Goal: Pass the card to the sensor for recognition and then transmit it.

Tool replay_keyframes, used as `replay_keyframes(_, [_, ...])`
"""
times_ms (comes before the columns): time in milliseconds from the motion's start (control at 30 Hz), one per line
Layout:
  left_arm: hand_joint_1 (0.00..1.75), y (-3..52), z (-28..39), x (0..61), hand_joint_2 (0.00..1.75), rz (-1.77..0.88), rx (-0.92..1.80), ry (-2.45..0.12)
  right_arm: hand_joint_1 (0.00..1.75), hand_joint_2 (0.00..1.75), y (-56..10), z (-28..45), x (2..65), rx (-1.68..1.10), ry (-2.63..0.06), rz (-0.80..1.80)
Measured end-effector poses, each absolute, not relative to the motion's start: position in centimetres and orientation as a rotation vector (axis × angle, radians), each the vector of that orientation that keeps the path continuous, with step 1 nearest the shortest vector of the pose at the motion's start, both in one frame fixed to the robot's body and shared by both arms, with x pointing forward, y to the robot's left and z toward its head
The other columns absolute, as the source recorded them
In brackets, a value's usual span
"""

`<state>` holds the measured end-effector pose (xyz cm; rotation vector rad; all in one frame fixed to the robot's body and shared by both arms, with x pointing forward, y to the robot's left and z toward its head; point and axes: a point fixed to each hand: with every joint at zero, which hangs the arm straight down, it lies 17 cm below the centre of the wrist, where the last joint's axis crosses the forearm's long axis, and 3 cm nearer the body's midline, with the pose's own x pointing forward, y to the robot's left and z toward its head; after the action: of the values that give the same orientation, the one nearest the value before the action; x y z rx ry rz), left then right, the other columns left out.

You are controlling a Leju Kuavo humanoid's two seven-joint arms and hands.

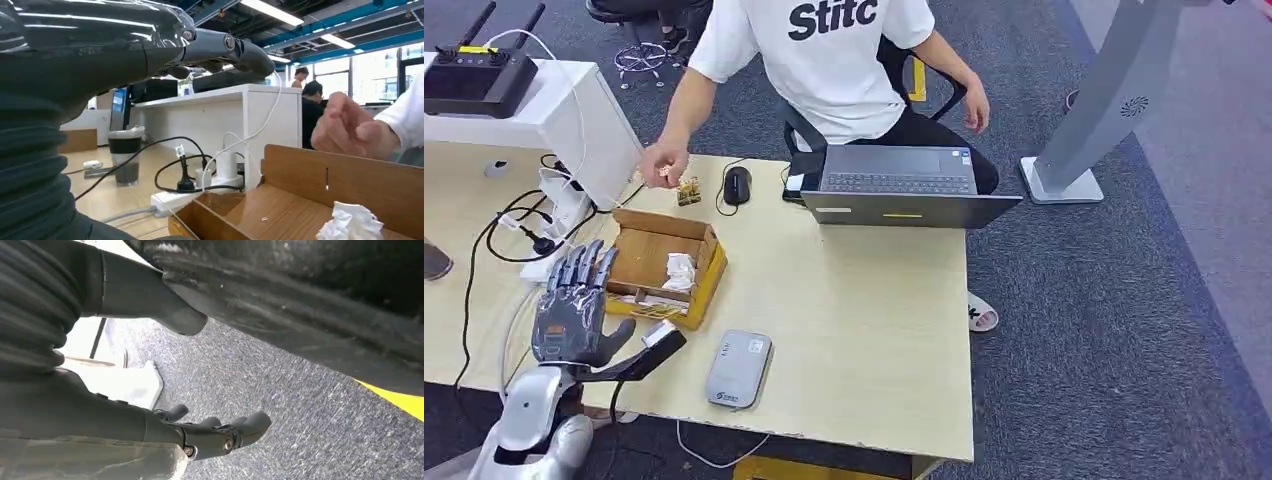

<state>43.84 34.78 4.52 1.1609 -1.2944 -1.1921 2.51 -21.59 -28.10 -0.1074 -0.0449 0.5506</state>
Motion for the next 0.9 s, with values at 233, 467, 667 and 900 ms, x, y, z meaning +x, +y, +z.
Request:
replay_keyframes(233, [0.00,33.6,3.7,44.6,1.75,-1.191,1.129,-1.290,0.00,1.75,-21.6,-28.1,2.5,-0.105,-0.042,0.551])
replay_keyframes(467, [0.00,32.3,2.4,44.4,1.75,-1.220,1.077,-1.289,0.00,1.75,-21.5,-28.1,2.4,-0.101,-0.041,0.552])
replay_keyframes(667, [0.00,31.8,2.1,44.2,1.75,-1.229,1.060,-1.292,0.00,1.75,-21.5,-28.1,2.5,-0.101,-0.042,0.553])
replay_keyframes(900, [1.06,31.7,1.7,44.1,1.75,-1.238,1.044,-1.284,0.00,1.75,-21.5,-28.1,2.5,-0.101,-0.045,0.555])
